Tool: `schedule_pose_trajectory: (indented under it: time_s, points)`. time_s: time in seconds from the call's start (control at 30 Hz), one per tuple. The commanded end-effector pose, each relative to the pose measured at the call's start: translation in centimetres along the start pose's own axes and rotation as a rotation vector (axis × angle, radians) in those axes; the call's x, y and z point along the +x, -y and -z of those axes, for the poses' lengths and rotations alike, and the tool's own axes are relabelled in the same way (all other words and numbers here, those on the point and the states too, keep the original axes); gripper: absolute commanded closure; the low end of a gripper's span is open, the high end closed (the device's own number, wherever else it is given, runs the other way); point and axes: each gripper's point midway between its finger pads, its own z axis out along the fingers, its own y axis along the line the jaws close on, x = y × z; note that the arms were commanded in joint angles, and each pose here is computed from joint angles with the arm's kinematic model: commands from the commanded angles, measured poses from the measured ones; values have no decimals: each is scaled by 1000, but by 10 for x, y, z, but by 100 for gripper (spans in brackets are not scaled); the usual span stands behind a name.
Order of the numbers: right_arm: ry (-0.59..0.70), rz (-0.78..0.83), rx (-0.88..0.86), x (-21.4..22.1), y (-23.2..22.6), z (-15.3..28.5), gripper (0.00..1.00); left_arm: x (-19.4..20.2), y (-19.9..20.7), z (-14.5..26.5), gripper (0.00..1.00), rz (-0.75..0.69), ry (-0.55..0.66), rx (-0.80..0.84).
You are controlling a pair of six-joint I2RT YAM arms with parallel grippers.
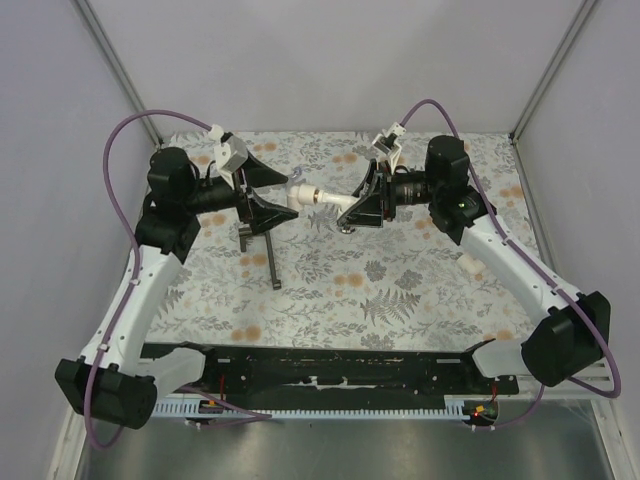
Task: Install the water faucets
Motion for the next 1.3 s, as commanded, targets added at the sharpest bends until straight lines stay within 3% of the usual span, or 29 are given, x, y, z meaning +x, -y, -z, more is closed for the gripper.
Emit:
schedule_pose_trajectory:
  time_s: [0.0, 0.4, 0.67, 0.8, 0.87, 0.93, 1.0, 1.13, 1.27]
  points:
    - [17, 124, -75, -15, -25, 4, 100, -11, 17, -4, 4, -15, 13, 194]
    - [20, 143, -99, -17, -27, 2, 100, -7, 13, -20, 10, 120, 4, 291]
    - [10, 145, -121, -14, -27, -5, 100, 0, 36, -27, 20, 166, -21, 386]
    - [5, 140, -125, -13, -26, -5, 100, 2, 41, -25, 34, 170, -25, 406]
    - [0, 136, -125, -11, -26, -6, 100, 0, 43, -24, 48, 159, -22, 408]
    - [-6, 118, -116, -8, -24, -6, 100, -2, 46, -22, 65, 139, -15, 405]
    - [-7, 91, -100, -7, -21, -6, 100, -4, 48, -20, 98, 101, -3, 392]
    - [-15, -60, -44, -7, -17, -7, 97, 2, 47, -16, 98, 7, 23, 321]
    - [-11, -394, 87, 2, 6, -11, 94, 15, 41, -9, 98, -149, 33, 196]
